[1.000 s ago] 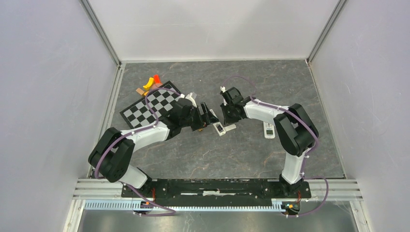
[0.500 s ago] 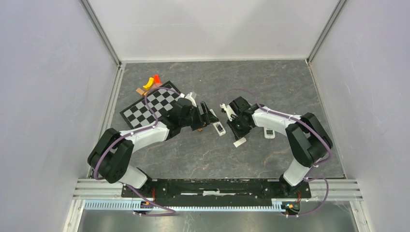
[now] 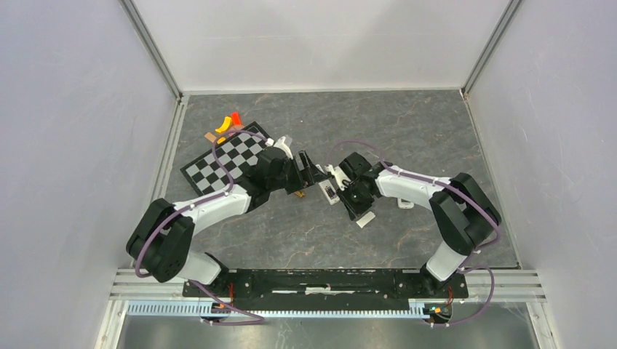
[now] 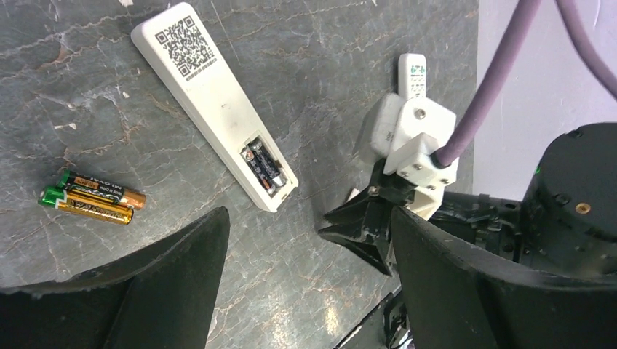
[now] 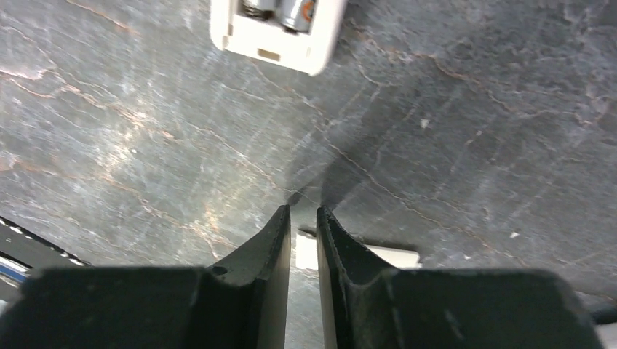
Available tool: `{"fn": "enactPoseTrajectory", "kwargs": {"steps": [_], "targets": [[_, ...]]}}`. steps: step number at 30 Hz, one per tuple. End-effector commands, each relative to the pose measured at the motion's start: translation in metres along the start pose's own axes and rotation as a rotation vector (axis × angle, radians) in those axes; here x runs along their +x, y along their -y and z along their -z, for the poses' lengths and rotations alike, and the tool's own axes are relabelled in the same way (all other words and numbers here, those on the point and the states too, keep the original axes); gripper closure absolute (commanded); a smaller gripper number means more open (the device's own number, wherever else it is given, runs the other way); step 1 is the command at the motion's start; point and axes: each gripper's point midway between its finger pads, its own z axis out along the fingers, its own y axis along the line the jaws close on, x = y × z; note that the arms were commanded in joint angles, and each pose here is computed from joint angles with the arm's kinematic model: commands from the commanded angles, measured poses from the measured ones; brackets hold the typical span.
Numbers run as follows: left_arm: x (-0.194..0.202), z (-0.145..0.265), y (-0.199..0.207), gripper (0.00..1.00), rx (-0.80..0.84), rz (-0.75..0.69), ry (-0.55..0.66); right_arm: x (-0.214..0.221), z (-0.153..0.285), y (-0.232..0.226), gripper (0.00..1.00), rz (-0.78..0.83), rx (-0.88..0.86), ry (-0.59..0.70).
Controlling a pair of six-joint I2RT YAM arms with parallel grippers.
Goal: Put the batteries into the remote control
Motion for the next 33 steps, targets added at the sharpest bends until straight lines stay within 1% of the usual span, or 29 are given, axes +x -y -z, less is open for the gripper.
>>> {"fn": "enactPoseTrajectory", "kwargs": {"steps": [1, 5, 9, 11, 15, 18, 22, 25, 26, 27, 29, 31, 33], "targets": [[-0.013, 0.010, 0.001, 0.13, -0.002, -0.045, 0.063, 0.018, -0.014, -0.014, 0.77, -0.088, -0.015, -0.035], [-0.014, 0.013, -0.001, 0.12, -0.009, -0.046, 0.072, 0.058, -0.010, -0.005, 0.80, -0.136, 0.063, -0.120], [-0.013, 0.011, -0.002, 0.12, -0.009, -0.044, 0.069, 0.082, 0.002, 0.011, 0.80, -0.190, 0.180, -0.156], [-0.012, 0.010, -0.003, 0.12, -0.009, -0.042, 0.063, 0.085, 0.009, 0.022, 0.80, -0.229, 0.263, -0.149], [-0.012, 0.010, -0.003, 0.12, -0.008, -0.043, 0.060, 0.085, 0.023, 0.035, 0.78, -0.308, 0.369, -0.117], [-0.011, 0.010, -0.004, 0.12, -0.010, -0.044, 0.061, 0.072, 0.028, 0.027, 0.76, -0.327, 0.322, -0.053], [-0.012, 0.010, -0.003, 0.12, -0.008, -0.045, 0.062, 0.046, 0.041, 0.010, 0.70, -0.333, 0.227, 0.025], [-0.015, 0.011, -0.002, 0.12, -0.005, -0.047, 0.069, 0.038, 0.053, 0.012, 0.61, -0.323, 0.246, 0.035], [-0.014, 0.011, -0.002, 0.12, -0.004, -0.048, 0.068, 0.038, 0.056, 0.015, 0.57, -0.319, 0.267, 0.028], [-0.015, 0.011, -0.002, 0.12, -0.003, -0.048, 0.070, 0.040, 0.057, 0.020, 0.51, -0.311, 0.290, 0.011], [-0.016, 0.012, -0.001, 0.11, -0.001, -0.051, 0.073, 0.050, 0.055, 0.026, 0.43, -0.294, 0.316, -0.044], [-0.017, 0.013, 0.000, 0.11, 0.002, -0.056, 0.077, 0.061, 0.051, 0.032, 0.39, -0.279, 0.344, -0.104], [-0.018, 0.014, 0.000, 0.10, 0.001, -0.060, 0.084, 0.067, 0.050, 0.036, 0.37, -0.275, 0.358, -0.141]]}}
